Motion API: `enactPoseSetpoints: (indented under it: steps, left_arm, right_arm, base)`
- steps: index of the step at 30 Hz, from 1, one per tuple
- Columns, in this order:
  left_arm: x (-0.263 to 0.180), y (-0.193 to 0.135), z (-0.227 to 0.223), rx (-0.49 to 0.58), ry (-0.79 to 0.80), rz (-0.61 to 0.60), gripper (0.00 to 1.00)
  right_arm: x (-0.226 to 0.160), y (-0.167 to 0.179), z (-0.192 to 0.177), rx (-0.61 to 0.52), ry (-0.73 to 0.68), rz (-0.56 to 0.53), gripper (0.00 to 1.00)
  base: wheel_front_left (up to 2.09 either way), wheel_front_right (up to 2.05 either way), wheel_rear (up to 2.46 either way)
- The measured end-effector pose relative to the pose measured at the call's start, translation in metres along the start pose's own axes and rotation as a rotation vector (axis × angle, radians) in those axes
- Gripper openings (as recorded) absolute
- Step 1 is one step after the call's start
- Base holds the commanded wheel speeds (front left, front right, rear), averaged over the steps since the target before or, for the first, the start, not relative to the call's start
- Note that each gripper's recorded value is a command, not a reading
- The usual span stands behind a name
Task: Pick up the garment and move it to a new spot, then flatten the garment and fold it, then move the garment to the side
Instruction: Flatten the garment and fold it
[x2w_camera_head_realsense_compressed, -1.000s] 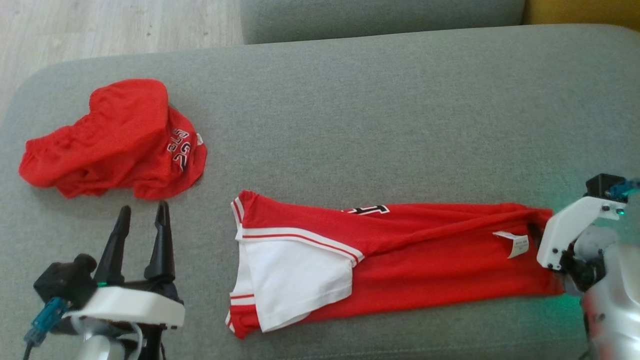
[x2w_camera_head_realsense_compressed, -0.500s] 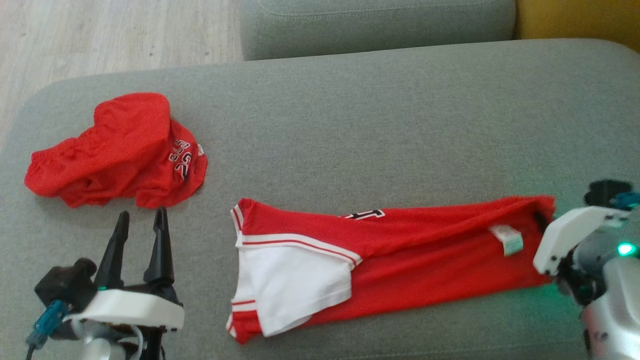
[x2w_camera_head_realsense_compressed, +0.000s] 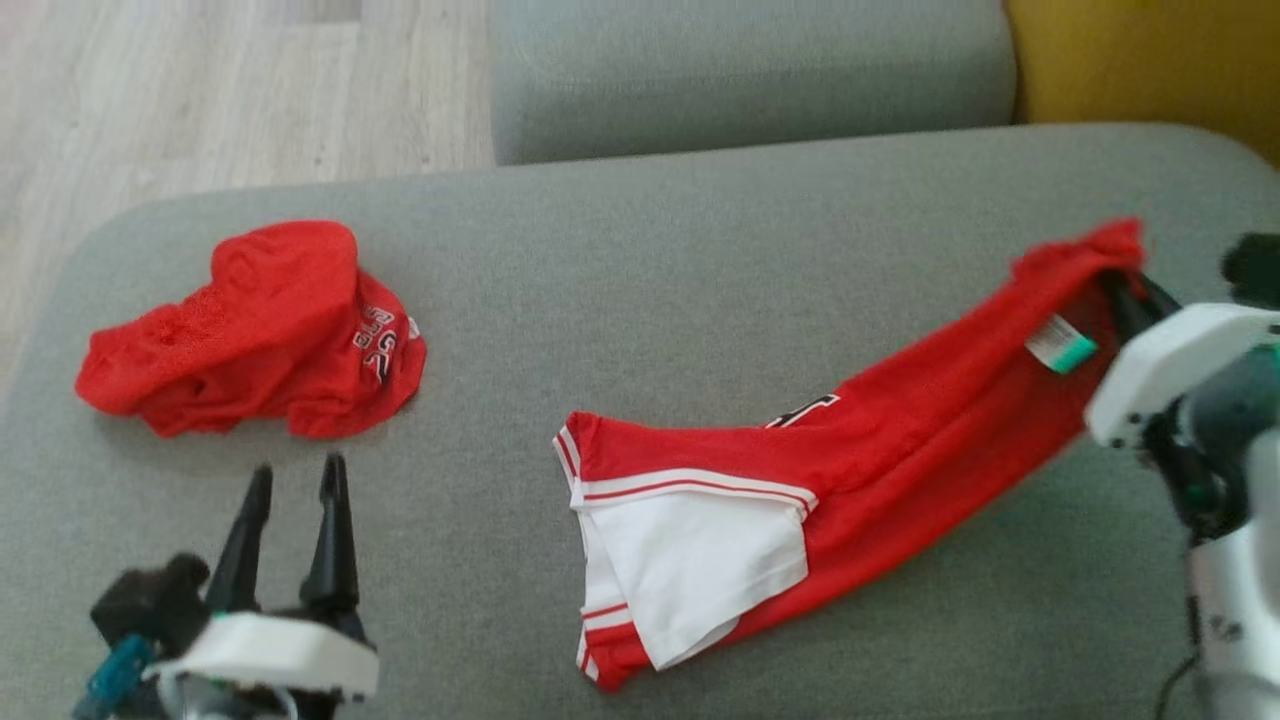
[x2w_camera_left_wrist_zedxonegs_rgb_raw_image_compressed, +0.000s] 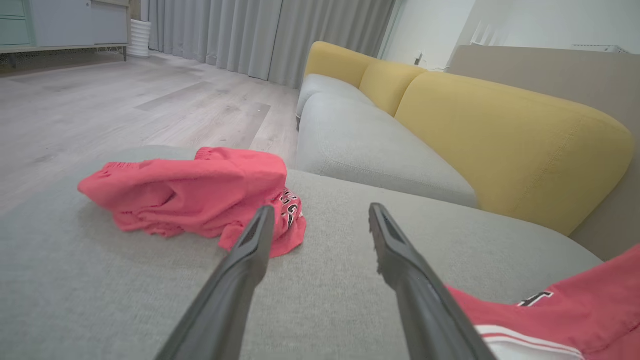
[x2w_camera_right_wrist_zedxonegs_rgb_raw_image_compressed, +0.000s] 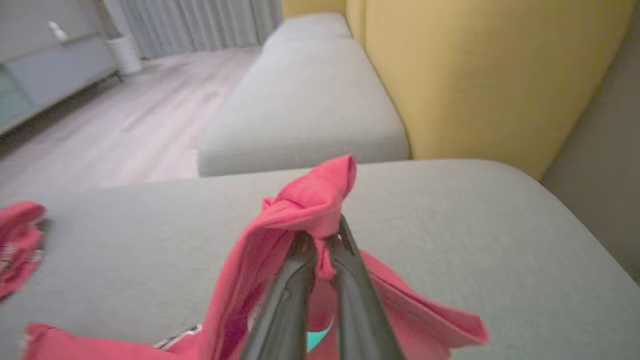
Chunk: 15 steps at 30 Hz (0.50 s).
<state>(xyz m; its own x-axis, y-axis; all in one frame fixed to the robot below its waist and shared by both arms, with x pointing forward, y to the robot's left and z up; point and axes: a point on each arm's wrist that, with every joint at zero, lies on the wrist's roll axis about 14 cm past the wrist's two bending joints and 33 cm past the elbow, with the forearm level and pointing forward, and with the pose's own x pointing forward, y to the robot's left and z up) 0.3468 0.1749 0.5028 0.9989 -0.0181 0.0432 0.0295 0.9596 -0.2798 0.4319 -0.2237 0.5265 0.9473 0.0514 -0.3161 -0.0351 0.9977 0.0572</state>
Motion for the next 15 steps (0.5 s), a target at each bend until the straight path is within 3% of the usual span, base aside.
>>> enactPoseSetpoints:
  steps: [3,7,8,15]
  left_arm:
    - [-0.010,0.004,-0.005,0.001,0.017,0.012,1.00]
    - [-0.012,0.006,-0.001,-0.001,0.002,0.021,1.00]
    - [-0.012,0.006,-0.001,-0.001,0.002,0.021,1.00]
    - [-0.023,0.023,-0.003,0.000,0.008,0.077,1.00]
  right_arm:
    - [-0.014,0.045,0.019,-0.002,-0.060,0.128,0.00]
    - [-0.032,0.112,0.017,0.011,-0.053,0.327,0.00]
    - [-0.032,0.112,0.017,0.011,-0.053,0.327,0.00]
    - [-0.047,0.201,-0.027,0.037,0.097,0.583,0.00]
  base:
    - [0.00,0.00,0.00]
    - [0.00,0.00,0.00]
    - [0.00,0.00,0.00]
    - [0.00,0.00,0.00]
